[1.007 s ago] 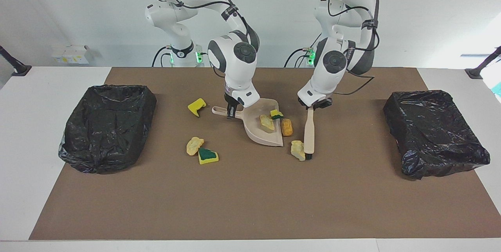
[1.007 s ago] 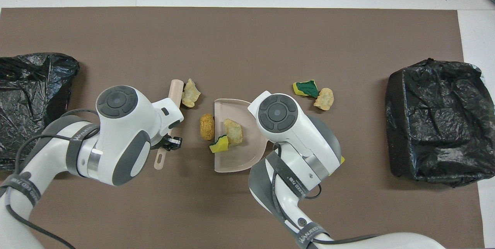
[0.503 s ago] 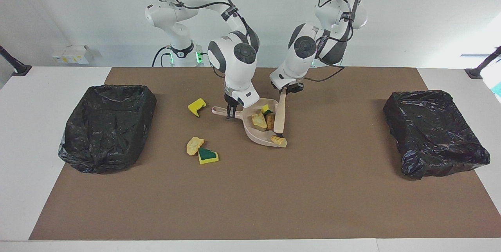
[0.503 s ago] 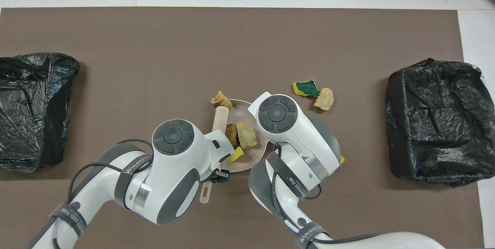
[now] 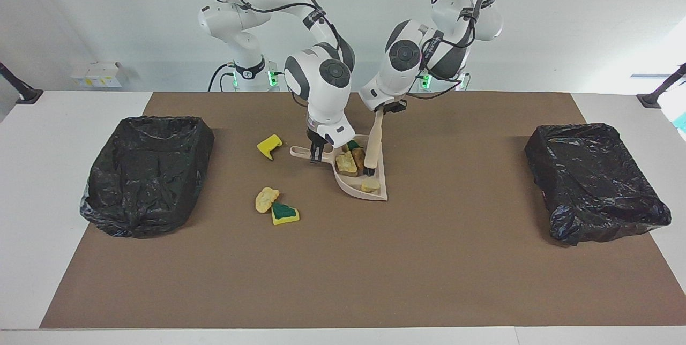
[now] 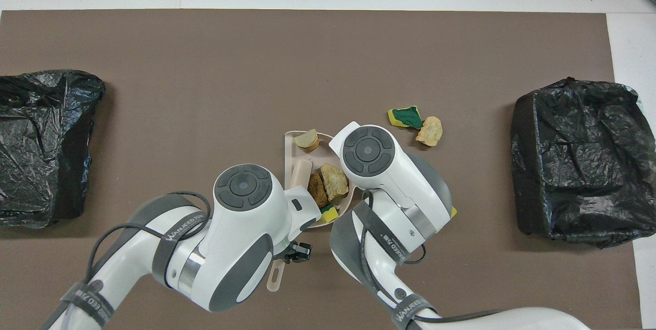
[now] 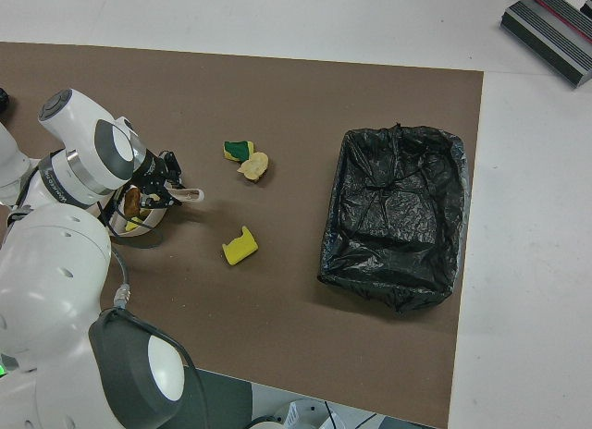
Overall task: Sweep and dump trash in bin
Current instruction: 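Sweep the remaining chunk into the dustpan with the left gripper's brush, then carry the loaded dustpan with the right gripper to the black trash bag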
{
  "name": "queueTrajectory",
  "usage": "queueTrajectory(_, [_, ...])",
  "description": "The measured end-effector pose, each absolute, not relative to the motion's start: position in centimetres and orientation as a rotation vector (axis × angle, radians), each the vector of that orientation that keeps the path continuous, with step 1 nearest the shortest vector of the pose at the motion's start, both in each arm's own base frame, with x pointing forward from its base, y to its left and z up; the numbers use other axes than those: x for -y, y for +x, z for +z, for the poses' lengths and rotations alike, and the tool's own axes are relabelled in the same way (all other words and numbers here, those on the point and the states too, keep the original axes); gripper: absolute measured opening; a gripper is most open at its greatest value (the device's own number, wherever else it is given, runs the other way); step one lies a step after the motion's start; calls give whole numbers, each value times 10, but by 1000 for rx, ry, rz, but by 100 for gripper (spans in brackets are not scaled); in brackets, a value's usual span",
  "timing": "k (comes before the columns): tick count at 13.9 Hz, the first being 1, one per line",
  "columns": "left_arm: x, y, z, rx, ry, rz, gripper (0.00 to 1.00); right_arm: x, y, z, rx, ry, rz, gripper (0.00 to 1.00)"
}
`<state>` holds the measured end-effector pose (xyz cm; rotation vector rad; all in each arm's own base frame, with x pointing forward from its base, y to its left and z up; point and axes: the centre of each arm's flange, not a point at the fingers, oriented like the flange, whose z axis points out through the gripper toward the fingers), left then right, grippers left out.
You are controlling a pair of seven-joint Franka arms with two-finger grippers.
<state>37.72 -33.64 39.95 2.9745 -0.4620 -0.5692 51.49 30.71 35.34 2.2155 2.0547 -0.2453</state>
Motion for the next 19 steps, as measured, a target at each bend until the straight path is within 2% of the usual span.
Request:
queueTrajectory(5, [309, 363, 460, 527, 2946, -623, 26, -307, 514, 353, -2055, 2216, -248, 32])
queueTrajectory(9, [264, 379, 505, 483, 3024, -574, 26, -306, 517, 358, -2050, 2219, -232, 32])
queueTrajectory(14, [215, 406, 501, 192, 3076, -572, 26, -276, 540, 389, -2015, 2248, -219, 32])
queueTrajectory(19, [227, 383, 452, 119, 3092, -439, 26, -210, 568, 433, -2093, 2255, -167, 32])
